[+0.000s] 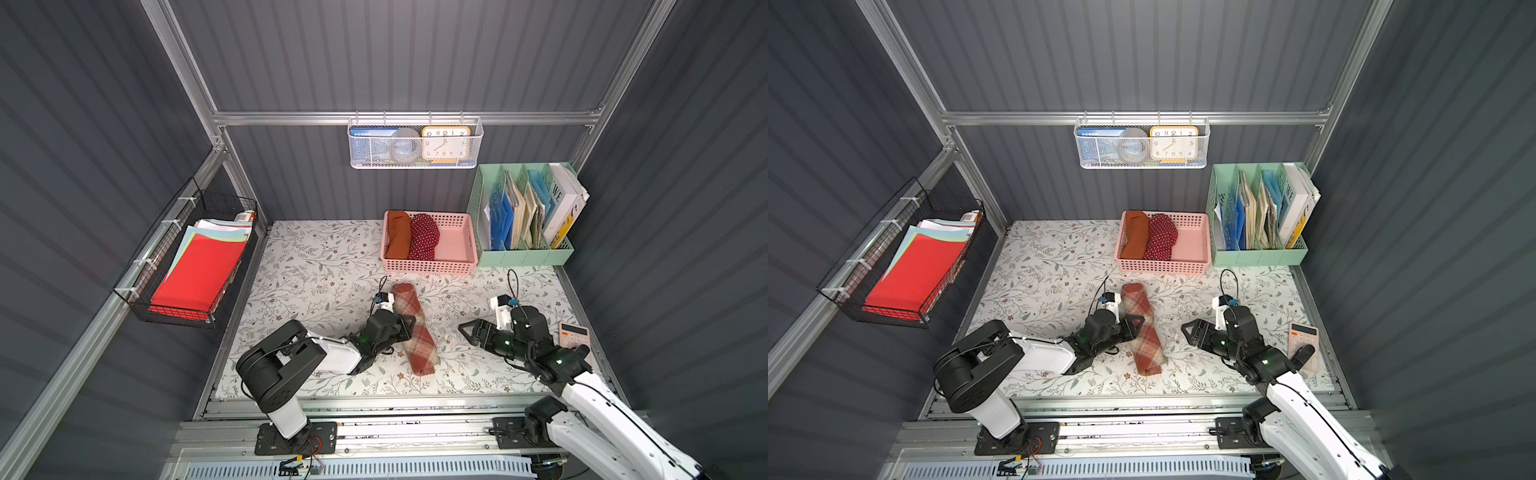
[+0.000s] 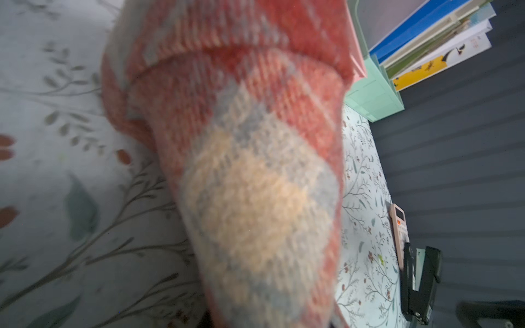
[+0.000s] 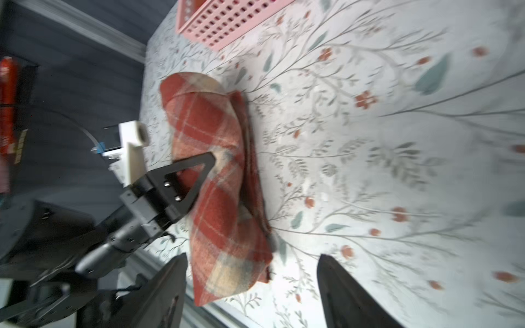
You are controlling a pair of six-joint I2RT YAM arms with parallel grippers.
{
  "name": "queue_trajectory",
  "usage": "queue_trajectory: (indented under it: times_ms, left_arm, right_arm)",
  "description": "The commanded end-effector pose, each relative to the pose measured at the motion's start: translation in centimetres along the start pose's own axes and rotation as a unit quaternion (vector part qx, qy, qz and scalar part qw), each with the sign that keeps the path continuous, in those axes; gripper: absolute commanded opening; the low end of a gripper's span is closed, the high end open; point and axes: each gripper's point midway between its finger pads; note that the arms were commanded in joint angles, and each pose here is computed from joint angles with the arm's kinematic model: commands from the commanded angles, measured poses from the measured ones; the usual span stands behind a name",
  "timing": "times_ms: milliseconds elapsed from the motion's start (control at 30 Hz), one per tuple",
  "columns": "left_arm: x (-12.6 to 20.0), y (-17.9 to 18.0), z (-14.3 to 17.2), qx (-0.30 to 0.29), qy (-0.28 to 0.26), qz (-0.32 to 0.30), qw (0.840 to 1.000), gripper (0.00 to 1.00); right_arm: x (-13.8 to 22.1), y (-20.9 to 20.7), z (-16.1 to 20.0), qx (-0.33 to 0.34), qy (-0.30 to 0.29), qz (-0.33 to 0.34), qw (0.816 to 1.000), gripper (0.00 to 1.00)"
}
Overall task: Roll up the skirts
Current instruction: Pick up the skirt from the center of the board, then move the basket to the center of the board.
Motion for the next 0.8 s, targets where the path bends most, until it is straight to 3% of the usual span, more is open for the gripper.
queue_trajectory:
  times_ms: [0,167,300,633,767]
  left_arm:
    - [1.0,-3.9,-2.0,-0.071,-0.002,0.037,0.997,0.0]
    - [3.0,-7.2,-5.1,-0.113,-0.018,0.063,0.991,0.0]
    - [4.5,-9.4,-7.1,-0.132,-0.031,0.079,0.988,0.0]
    - [7.5,-11.9,-9.9,-0.155,-0.059,0.112,0.98,0.0]
    - [8.2,-12.5,-10.4,-0.156,-0.061,0.124,0.978,0.0]
  right_arm:
    - [0.7,-6.8,1.4,0.008,0.029,0.181,0.983,0.77]
    - [2.0,-7.9,-5.2,0.025,-0.084,0.267,0.96,0.78]
    - [0.8,-7.3,-10.6,-0.001,-0.138,0.243,0.96,0.77]
    - [-9.7,-7.6,-18.6,0.012,-0.067,0.239,0.969,0.63]
    - [-11.8,-8.7,-21.3,0.021,-0.079,0.251,0.965,0.59]
Point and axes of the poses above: each gripper's point midway between its finger pads, its own x axis back along the fingers, its own y axis along the line the jaws close on, z = x × y, and after that the axes turned 5 degrees about x, right-handed
